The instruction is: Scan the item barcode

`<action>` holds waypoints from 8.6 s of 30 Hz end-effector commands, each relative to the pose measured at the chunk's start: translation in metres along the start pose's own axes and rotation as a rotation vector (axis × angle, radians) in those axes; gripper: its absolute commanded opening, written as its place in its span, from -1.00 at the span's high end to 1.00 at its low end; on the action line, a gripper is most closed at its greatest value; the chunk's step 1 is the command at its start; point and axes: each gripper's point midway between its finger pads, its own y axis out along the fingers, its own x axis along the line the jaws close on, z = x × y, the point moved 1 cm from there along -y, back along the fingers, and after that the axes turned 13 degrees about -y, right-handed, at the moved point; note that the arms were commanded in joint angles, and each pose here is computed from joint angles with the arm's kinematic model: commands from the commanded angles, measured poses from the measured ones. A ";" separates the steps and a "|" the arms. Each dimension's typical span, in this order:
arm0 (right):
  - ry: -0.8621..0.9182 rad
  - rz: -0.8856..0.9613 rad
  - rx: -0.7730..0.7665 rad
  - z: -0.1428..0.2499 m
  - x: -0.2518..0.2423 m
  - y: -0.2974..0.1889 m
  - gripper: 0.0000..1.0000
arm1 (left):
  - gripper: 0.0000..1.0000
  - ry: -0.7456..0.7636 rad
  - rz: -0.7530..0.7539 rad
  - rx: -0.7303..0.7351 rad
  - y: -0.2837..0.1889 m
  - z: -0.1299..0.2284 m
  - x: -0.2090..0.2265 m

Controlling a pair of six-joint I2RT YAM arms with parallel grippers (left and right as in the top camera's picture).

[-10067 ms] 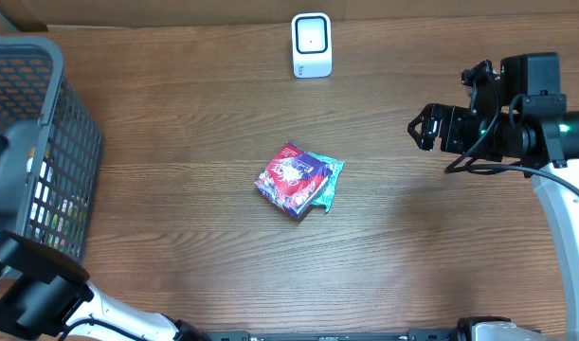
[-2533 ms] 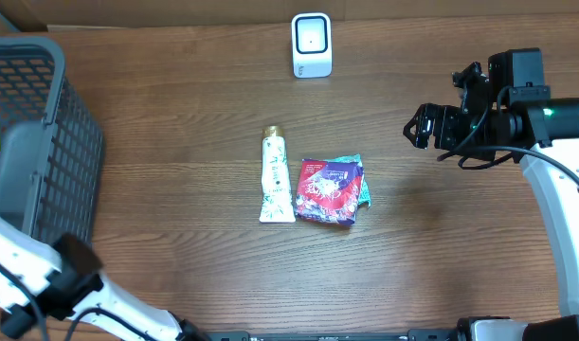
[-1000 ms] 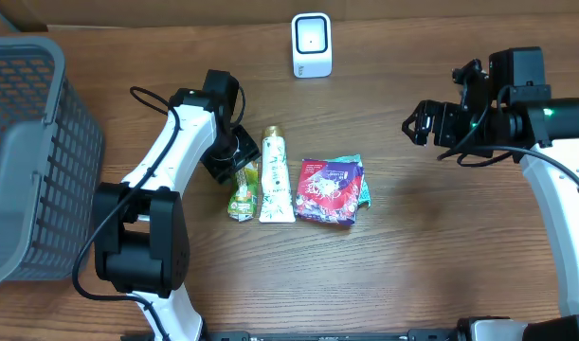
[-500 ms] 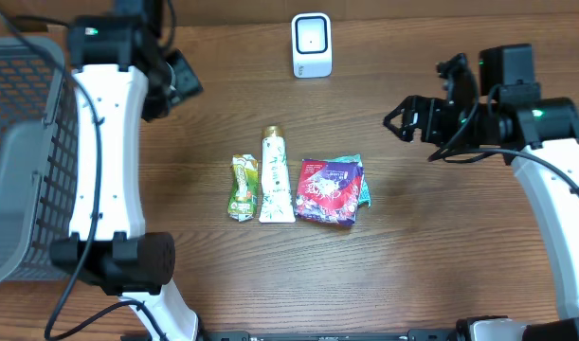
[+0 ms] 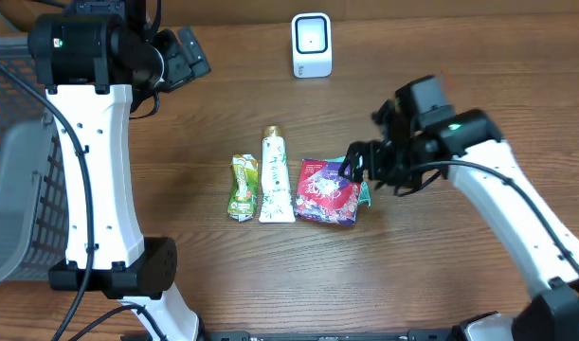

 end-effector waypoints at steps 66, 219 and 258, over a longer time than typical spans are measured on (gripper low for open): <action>0.157 1.226 0.129 0.005 -0.159 -0.071 0.93 | -0.99 0.015 -0.002 0.016 0.003 0.003 -0.001; -0.182 1.061 -0.842 -0.227 -0.031 -0.236 0.93 | -0.99 0.016 -0.001 0.016 0.003 0.003 -0.001; -1.121 1.759 -0.276 -0.331 0.006 -0.029 0.92 | -0.99 0.021 0.001 0.018 0.003 0.005 -0.003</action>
